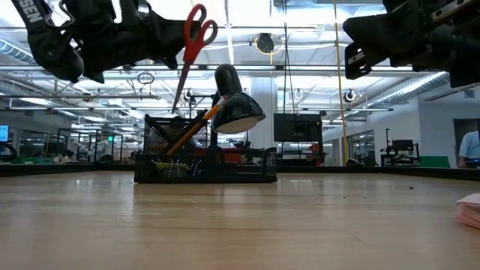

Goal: Pick and place office supplies into organizer
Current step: Put the red scissors into the black desk organizer

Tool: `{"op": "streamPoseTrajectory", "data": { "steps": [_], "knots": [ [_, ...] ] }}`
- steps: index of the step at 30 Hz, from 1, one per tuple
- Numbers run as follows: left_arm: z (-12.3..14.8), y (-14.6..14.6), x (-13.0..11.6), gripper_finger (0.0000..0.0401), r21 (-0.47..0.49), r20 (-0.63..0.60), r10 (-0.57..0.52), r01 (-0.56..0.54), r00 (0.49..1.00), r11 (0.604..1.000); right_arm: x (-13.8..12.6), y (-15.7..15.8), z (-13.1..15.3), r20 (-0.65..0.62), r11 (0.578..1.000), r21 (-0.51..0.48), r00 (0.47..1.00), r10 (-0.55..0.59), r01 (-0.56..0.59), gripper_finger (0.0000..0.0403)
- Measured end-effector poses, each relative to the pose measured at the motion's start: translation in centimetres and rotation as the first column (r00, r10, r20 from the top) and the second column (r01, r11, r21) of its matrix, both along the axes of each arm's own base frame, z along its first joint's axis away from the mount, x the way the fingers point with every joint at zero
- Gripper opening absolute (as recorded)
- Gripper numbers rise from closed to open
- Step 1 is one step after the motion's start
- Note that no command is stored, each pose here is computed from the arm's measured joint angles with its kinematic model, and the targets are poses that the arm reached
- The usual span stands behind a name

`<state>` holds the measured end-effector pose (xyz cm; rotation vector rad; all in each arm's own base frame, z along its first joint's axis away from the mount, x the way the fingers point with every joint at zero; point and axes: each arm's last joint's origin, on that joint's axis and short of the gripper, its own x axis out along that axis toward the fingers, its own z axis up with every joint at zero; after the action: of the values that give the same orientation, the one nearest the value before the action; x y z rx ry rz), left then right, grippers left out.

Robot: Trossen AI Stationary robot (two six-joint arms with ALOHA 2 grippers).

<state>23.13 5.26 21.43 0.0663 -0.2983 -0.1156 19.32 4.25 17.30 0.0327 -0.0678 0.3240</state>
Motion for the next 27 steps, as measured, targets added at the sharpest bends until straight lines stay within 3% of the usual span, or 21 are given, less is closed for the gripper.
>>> {"op": "streamPoseTrajectory", "data": {
  "steps": [10, 17, 27],
  "knots": [
    [-1.2, -1.1, 0.7, 0.0035, -0.047, -0.102, 0.081, -0.086, 0.992, 0.995, 0.1, -0.3, 0.1, 0.010, 0.995, -0.003, 0.995, -0.097, 0.097, 0.0004],
    [-3.1, -0.7, 1.5, 0.0035, -0.078, -0.168, 0.147, -0.162, 0.975, 0.984, 0.1, -0.3, 0.2, 0.027, 0.995, -0.001, 0.995, -0.100, 0.100, 0.0004],
    [-5.4, 0.0, 2.3, 0.0035, -0.123, -0.166, 0.195, -0.217, 0.967, 0.968, 0.0, -0.3, 0.4, 0.037, 0.995, 0.011, 0.994, -0.099, 0.098, 0.0004]
  ]
}}
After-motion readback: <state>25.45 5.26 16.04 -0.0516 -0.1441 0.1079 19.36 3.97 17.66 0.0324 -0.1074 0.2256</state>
